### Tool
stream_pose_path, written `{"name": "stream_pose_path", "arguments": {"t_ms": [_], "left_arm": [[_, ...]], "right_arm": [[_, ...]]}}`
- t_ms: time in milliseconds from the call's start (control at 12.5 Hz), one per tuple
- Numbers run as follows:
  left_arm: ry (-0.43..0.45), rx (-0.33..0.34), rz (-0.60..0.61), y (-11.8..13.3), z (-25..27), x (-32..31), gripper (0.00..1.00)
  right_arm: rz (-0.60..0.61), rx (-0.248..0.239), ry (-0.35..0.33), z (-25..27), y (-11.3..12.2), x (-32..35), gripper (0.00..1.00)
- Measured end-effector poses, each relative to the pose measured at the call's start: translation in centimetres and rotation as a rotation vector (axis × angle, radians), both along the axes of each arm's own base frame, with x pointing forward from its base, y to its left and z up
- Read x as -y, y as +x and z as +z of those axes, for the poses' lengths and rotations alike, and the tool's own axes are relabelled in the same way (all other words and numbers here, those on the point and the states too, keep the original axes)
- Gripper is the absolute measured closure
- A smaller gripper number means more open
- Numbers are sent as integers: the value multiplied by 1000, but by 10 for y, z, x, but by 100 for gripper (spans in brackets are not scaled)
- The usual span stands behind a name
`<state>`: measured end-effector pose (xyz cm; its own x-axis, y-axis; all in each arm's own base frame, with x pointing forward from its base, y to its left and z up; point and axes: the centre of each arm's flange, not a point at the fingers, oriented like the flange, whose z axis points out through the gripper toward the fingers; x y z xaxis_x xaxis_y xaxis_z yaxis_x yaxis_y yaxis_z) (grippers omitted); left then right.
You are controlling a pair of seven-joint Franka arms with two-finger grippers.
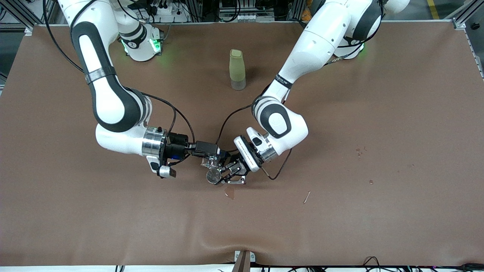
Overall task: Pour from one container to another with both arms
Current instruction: 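Tilt the beaker with the right gripper, pouring liquid into the jigger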
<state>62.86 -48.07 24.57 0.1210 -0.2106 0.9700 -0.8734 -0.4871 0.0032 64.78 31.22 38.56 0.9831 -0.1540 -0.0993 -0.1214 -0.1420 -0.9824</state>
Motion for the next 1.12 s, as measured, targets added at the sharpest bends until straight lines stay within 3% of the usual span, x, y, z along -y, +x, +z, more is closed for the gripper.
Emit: {"name": "stream_pose_path", "arguments": {"t_ms": [399,797,1116], "left_arm": [[0,0,0,0,0,0,79],[0,0,0,0,0,0,79],[0,0,0,0,0,0,79]], "right_arm": [[-13,-77,12,1,0,0,88],[-20,-100,19,-1,1,0,88],[-65,-149,87,-9,4,-1,88]]}}
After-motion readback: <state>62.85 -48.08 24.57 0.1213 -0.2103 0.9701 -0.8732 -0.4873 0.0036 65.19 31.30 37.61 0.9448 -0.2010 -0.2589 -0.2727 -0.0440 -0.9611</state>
